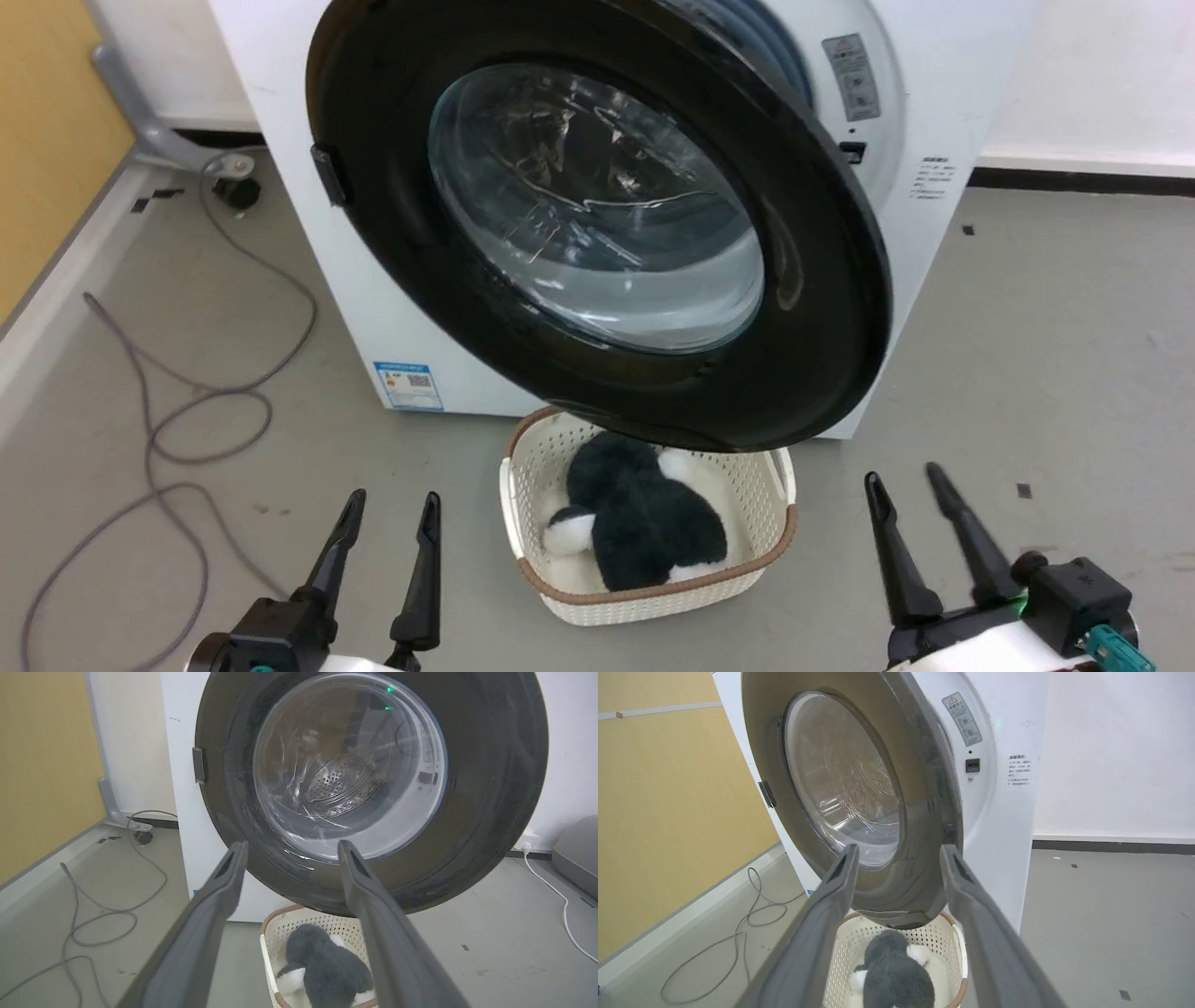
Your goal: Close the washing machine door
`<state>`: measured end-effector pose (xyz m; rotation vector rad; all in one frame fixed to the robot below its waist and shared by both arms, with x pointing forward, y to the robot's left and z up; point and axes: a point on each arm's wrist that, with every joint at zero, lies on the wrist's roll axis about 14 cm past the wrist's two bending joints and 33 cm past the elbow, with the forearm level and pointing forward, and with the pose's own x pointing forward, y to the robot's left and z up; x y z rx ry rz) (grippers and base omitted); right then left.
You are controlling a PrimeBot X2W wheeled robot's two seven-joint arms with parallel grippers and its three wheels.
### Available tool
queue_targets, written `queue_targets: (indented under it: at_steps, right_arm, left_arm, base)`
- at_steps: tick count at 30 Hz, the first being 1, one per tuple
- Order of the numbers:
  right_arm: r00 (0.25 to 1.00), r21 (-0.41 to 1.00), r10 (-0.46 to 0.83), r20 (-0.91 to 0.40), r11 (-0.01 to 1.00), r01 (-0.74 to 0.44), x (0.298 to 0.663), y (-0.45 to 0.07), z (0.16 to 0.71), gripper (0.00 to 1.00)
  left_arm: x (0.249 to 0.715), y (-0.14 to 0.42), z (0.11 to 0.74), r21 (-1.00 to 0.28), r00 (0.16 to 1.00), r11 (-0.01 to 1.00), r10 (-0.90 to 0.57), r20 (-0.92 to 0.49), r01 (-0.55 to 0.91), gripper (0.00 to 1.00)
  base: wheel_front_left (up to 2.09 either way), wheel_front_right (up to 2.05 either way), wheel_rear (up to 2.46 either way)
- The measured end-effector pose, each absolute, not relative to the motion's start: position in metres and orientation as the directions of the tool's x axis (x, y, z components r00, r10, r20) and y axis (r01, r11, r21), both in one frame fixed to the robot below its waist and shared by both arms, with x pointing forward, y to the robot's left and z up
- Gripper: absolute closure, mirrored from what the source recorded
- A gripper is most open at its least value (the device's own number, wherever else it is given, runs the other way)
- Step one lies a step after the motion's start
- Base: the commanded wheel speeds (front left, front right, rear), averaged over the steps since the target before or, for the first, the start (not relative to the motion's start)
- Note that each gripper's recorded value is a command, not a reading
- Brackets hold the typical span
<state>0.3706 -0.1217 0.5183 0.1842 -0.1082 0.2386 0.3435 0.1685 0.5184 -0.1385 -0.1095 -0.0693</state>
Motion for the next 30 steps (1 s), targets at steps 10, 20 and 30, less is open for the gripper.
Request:
queue_targets:
  at_steps: [10, 20, 30]
  right_arm:
    - [0.908, 0.107, 0.408, 0.098, 0.903, -0.417, 0.396, -0.089, 0.512, 1.0]
    - [0.839, 0.013, 0.544, 0.028, 0.839, -0.544, 0.461, -0.064, 0.501, 1.0]
    - [0.856, 0.066, 0.517, -0.034, 0.855, -0.514, 0.533, -0.076, 0.481, 1.0]
  left_arm:
    - [0.356, 0.17, 0.504, -0.155, 0.997, 0.987, -0.035, 0.073, 0.046, 0.0]
    - [0.376, 0.181, 0.495, -0.146, 0.999, 0.989, -0.005, 0.049, 0.013, 0.0]
    - [0.384, 0.198, 0.484, -0.134, 0.999, 0.99, 0.042, 0.014, -0.04, 0.0]
  base:
    - [0.0, 0.0, 0.0]
    - [0.0, 0.0, 0.0]
    - [0.0, 0.0, 0.0]
